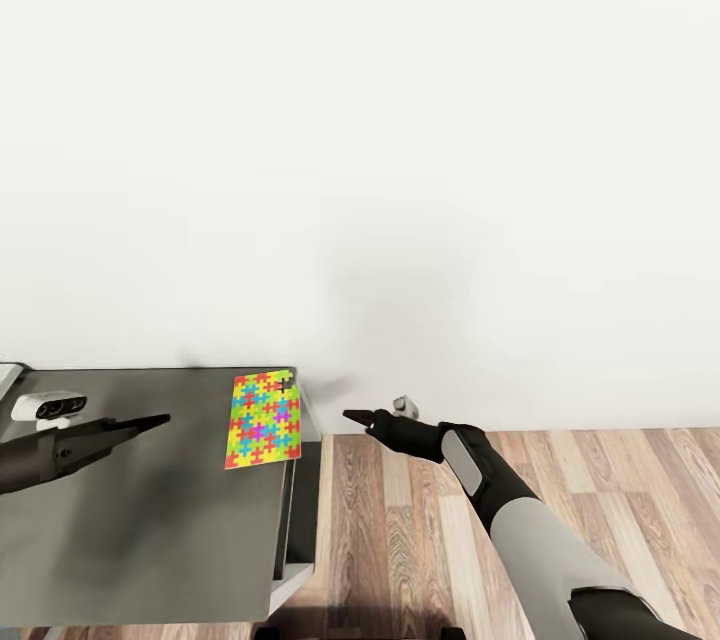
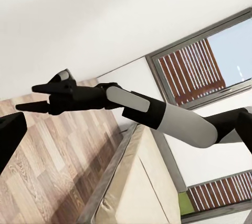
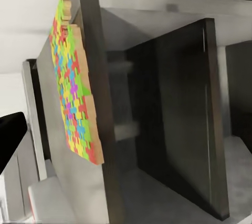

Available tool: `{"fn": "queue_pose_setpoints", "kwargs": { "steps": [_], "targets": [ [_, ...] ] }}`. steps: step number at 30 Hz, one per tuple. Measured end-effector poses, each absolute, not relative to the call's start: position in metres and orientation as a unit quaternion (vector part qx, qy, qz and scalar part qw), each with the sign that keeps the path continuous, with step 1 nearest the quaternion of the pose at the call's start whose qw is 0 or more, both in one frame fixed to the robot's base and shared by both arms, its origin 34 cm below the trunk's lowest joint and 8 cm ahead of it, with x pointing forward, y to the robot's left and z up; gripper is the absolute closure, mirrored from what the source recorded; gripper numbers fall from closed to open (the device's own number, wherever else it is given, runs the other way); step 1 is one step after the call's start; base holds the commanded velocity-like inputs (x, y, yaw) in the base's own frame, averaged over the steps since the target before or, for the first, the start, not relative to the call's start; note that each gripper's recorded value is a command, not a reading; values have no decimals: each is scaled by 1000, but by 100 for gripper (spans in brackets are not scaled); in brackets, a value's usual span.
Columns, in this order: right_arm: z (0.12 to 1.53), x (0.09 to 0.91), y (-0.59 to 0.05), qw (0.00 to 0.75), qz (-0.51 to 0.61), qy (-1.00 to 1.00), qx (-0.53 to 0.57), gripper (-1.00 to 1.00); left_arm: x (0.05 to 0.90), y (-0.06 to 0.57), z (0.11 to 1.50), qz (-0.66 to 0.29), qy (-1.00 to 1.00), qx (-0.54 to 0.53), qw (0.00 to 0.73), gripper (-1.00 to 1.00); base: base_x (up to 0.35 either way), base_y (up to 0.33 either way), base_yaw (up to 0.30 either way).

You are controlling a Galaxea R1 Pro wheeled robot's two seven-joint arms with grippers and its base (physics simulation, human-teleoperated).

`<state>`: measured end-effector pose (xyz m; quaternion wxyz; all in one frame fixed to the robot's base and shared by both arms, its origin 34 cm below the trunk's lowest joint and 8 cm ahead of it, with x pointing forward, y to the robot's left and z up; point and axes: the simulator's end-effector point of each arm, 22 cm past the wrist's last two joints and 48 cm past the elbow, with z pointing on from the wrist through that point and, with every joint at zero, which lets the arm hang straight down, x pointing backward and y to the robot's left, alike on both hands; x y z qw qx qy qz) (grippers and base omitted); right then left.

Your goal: Put all the toys in the child's room - the three board games (two on the bed and one on the table), the two jigsaw puzzles on the table, and the tennis ball on the table - inside the toy box on the table in the child's room.

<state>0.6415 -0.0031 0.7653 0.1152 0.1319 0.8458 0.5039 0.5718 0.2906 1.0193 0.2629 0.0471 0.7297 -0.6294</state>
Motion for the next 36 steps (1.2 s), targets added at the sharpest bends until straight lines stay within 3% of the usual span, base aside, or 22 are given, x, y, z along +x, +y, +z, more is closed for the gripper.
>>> {"fn": "queue_pose_setpoints", "kwargs": {
  "steps": [13, 36],
  "targets": [
    [775, 642, 2, 119, 525, 833, 128, -100, 571, 291, 1019, -629, 730, 47, 263, -100, 0, 109, 0],
    [772, 636, 5, 95, 523, 837, 130, -100, 570, 290, 1018, -630, 730, 47, 261, -100, 0, 8, 0]
  ]
}}
